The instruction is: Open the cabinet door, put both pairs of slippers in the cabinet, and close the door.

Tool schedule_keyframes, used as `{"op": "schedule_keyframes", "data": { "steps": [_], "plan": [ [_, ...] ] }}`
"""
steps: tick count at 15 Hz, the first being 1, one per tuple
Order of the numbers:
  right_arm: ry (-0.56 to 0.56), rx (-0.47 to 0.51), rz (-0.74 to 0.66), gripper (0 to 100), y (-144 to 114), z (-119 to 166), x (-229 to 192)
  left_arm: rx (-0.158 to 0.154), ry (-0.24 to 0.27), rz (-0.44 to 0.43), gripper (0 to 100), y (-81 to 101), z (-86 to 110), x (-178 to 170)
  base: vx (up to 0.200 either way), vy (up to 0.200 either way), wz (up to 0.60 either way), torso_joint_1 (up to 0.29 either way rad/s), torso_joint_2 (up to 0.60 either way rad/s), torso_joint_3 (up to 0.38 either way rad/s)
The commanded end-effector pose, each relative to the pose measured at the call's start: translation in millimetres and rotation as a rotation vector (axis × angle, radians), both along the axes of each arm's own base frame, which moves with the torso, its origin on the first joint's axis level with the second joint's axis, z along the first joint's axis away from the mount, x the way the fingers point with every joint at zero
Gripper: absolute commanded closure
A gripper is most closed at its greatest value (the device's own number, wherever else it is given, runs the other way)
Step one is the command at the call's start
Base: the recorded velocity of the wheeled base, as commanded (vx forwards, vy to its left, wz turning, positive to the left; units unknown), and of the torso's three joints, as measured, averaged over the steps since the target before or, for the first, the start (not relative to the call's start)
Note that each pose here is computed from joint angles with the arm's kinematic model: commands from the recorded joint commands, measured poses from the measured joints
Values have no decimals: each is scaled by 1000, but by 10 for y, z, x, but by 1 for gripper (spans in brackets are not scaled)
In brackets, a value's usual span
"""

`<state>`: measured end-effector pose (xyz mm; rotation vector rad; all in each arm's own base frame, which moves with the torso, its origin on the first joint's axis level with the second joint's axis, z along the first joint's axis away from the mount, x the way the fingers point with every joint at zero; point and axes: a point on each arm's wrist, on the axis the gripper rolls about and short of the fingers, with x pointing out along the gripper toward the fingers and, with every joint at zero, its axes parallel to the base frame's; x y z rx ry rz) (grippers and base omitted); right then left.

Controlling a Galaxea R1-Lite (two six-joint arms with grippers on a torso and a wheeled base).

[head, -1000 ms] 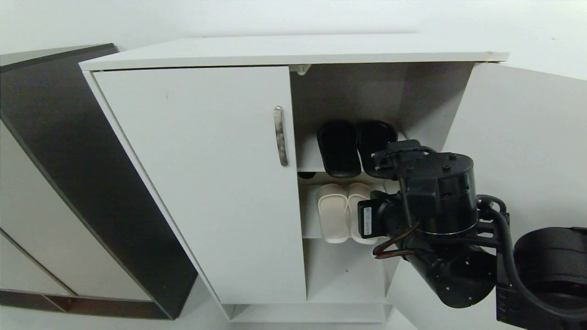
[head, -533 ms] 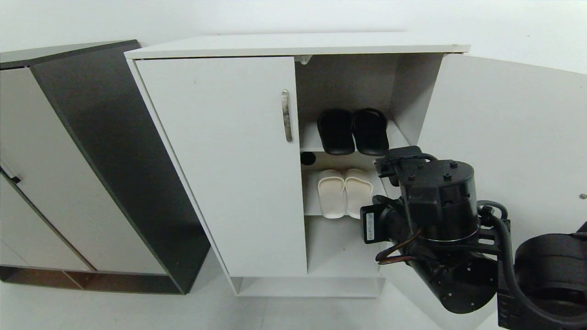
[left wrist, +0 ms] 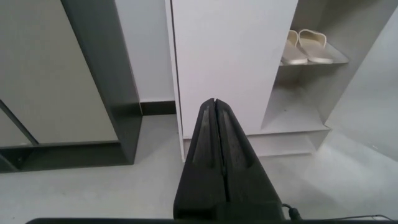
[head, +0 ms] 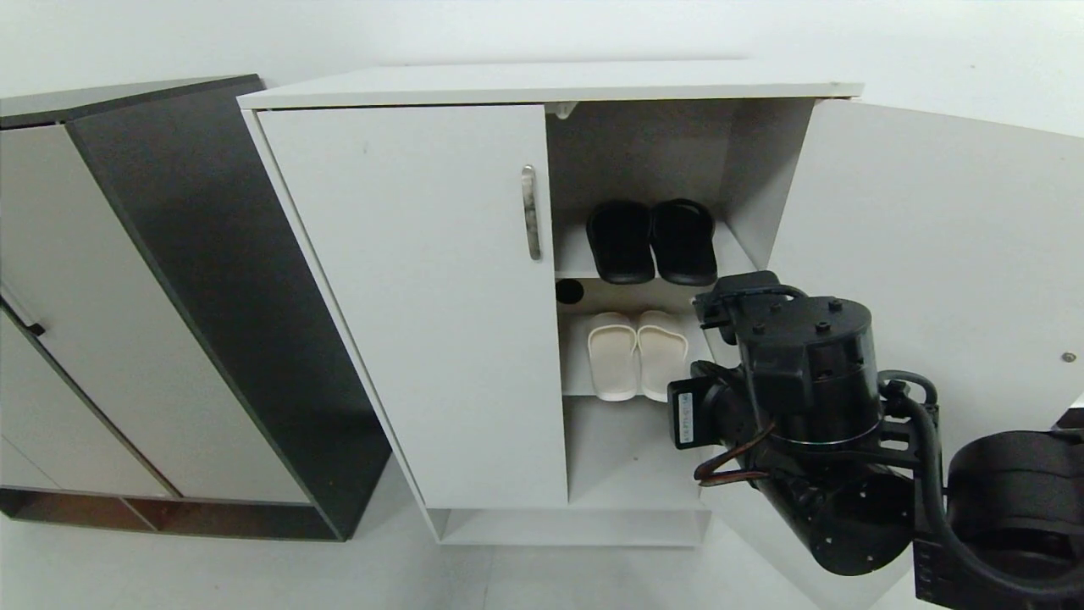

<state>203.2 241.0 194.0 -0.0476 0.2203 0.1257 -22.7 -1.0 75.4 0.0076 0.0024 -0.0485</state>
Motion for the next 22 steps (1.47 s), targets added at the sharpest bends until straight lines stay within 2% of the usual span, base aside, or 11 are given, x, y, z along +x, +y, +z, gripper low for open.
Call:
{"op": "schedule_keyframes", "data": {
  "steps": [1,4,7,14,22],
  "plan": [
    [8,-8,-14,100,-4,-44,63,0,-1,-1,100,0,1,0,0,0,0,0,0,0],
    [12,-11,-36,100,-36,-69,144,0,1,-1,100,0,-1,0,0,0,0,1,-27,-22],
    [11,-10,-44,100,-49,-68,165,-2,-1,1,100,0,1,0,0,0,0,15,-191,-308],
    [6,-5,-55,100,-70,-48,199,-2,-1,1,100,0,1,0,0,0,0,88,-486,-355],
    [7,-6,-55,100,-71,-52,198,-2,-1,1,100,0,1,0,0,0,0,155,-478,-319]
  ]
}}
